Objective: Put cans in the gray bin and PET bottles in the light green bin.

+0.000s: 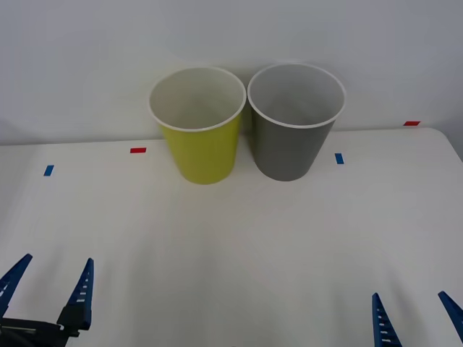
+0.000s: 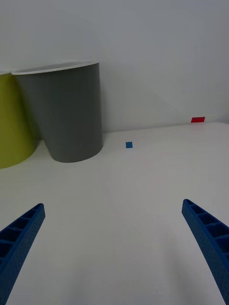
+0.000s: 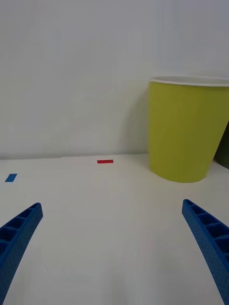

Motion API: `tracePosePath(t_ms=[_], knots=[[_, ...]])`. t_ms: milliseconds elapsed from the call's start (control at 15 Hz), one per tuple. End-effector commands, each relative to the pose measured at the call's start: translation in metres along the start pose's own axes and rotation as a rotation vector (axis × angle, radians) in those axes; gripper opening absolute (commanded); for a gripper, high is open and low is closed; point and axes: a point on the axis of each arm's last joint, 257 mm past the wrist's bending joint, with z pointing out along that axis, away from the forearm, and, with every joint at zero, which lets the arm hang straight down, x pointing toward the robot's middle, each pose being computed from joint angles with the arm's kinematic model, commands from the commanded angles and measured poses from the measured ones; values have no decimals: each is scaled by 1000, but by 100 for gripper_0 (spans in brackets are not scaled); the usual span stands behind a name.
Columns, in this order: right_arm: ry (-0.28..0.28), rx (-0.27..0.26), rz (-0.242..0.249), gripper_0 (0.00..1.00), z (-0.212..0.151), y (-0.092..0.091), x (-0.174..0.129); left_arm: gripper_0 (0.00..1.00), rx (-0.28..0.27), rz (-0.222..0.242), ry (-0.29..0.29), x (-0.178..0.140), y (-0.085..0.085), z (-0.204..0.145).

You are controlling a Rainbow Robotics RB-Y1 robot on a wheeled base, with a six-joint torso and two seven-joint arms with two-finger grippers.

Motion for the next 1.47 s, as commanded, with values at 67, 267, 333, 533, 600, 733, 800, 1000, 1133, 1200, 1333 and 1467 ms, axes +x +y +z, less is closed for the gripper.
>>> tracePosePath(t_ms=[67,267,333,533,600,733,800,1000,1133,1200,1333,1467], knots=[[0,0,0,100,0,0,0,100,-35,29,26,8,0,-26],[0,0,0,100,0,0,0,100,-59,77,46,12,-1,-53],[0,0,0,100,0,0,0,100,-64,83,62,15,-1,-59],[0,0,0,100,0,0,0,100,-65,87,69,17,-1,-62],[0,0,0,100,0,0,0,100,-65,87,69,17,-1,-62],[0,0,0,100,0,0,0,100,-65,87,69,17,-1,-62],[0,0,0,100,0,0,0,100,-65,87,69,17,-1,-62],[0,0,0,100,0,0,0,100,-65,87,69,17,-1,-62],[0,0,0,100,0,0,0,100,-65,87,69,17,-1,-62],[0,0,0,100,0,0,0,100,-65,87,69,17,-1,-62],[0,0,0,100,0,0,0,100,-65,87,69,17,-1,-62],[0,0,0,100,0,0,0,100,-65,87,69,17,-1,-62]])
